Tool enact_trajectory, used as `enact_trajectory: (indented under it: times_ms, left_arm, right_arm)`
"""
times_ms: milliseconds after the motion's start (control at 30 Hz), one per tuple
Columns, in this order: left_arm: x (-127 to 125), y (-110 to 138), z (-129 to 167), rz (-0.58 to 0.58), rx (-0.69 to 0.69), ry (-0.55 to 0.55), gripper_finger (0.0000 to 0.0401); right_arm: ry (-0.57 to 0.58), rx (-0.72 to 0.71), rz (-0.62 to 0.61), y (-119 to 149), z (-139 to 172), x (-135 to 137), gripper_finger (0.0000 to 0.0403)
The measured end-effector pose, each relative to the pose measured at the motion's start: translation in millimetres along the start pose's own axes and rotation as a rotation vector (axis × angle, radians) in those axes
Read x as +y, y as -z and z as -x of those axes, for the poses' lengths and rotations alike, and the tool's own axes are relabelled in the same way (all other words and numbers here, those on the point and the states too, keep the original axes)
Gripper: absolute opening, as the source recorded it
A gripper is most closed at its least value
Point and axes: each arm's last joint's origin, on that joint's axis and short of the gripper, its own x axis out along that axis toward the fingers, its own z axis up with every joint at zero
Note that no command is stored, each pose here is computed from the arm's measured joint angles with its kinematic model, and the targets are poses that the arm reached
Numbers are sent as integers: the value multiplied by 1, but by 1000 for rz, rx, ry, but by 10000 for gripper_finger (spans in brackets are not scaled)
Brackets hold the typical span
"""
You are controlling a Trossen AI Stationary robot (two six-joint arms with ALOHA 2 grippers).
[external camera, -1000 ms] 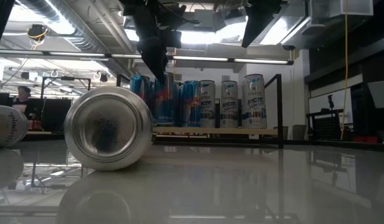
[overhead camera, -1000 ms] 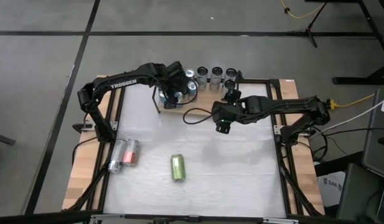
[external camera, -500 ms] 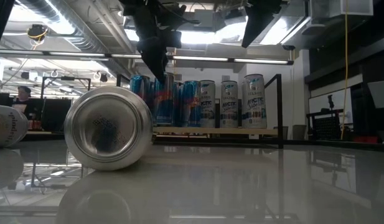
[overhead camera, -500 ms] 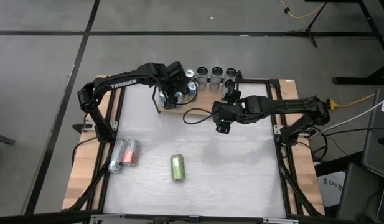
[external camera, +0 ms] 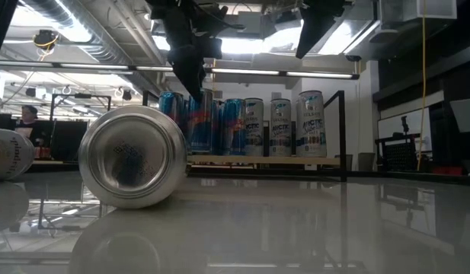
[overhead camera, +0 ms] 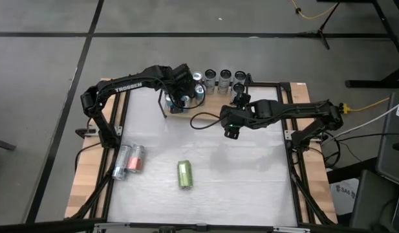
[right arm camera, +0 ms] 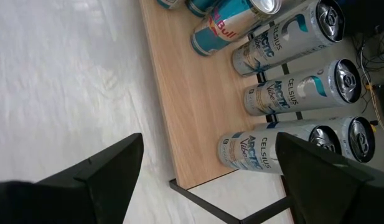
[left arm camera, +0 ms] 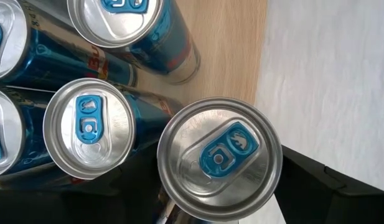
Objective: Place canned beverage on shelf
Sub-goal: Put the blue soda can on the shelf aligned with the other blue soda can
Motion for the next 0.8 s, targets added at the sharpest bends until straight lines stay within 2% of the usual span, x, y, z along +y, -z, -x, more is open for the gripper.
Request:
enact_trajectory:
  times_ms: [567, 800]
  left_arm:
    - [0, 0, 0, 1, 1, -1, 257]
    - [1, 0, 0, 52, 14, -33, 257]
  right_arm:
    - [0, 1, 0, 0, 0, 0, 356]
    - [0, 1, 0, 0, 0, 0, 356]
